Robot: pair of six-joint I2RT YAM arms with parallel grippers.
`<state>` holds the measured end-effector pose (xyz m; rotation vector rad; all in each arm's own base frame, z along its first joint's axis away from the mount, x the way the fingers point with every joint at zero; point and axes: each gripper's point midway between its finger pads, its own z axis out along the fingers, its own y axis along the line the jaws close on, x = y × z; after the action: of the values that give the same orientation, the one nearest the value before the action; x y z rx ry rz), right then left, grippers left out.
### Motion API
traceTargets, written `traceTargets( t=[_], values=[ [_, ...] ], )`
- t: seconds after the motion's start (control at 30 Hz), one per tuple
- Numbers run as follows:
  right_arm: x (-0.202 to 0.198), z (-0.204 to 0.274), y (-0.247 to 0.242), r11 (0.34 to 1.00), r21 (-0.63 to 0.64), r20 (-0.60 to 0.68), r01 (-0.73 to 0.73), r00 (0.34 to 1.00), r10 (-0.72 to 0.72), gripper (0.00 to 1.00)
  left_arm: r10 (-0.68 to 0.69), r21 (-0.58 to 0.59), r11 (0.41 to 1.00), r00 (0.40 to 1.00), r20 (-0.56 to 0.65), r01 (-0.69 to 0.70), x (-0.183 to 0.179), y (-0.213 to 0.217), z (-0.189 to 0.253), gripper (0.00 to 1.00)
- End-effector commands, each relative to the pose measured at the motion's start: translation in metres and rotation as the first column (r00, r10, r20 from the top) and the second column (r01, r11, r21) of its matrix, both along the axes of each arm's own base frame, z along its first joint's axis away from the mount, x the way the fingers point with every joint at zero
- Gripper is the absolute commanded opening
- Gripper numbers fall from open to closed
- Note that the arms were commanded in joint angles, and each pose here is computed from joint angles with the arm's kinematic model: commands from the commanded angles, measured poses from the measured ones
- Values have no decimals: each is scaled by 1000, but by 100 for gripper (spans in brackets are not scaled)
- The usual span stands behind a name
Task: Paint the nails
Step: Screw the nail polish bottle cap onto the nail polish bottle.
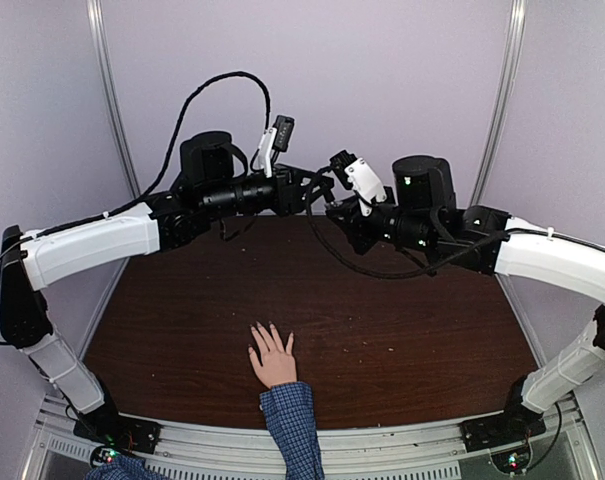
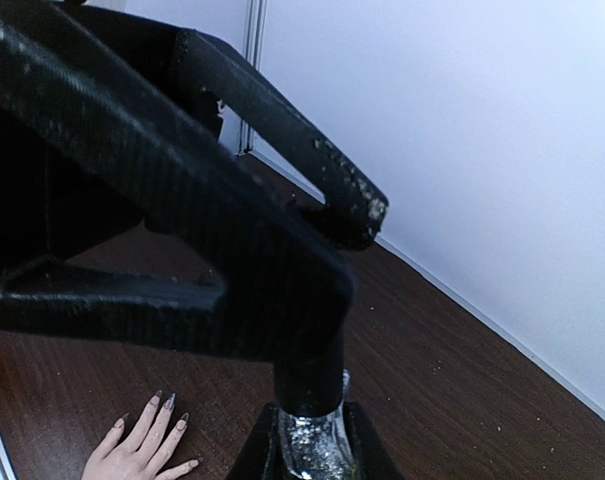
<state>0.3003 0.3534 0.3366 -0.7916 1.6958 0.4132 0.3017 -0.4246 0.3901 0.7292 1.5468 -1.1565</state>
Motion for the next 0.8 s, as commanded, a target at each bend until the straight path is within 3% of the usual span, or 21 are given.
traceTargets(
  t=[0.0, 0.13, 0.37, 0.57, 0.77],
  values=[
    [3, 23, -2, 999, 28, 43, 30, 999, -31, 0, -17, -73, 997, 1000, 16, 18, 0, -7, 18, 38],
    [3, 24, -3, 999, 26, 49, 36, 998, -37, 0, -36, -88, 995, 999, 14, 37, -2, -9, 21, 23],
    [-3, 35, -7, 999, 49, 66, 5, 998, -8, 0, -82, -84, 993, 997, 15, 83, -8, -12, 19, 7],
    [-31, 58, -1, 970, 103, 97, -220, 973, 211, 0, -147, -59, 987, 988, 49, 149, -22, -12, 17, 0],
    [-60, 73, 9, 886, 154, 95, -438, 899, 428, 0, -278, -53, 957, 955, 104, 285, -47, -13, 22, 0]
  ],
)
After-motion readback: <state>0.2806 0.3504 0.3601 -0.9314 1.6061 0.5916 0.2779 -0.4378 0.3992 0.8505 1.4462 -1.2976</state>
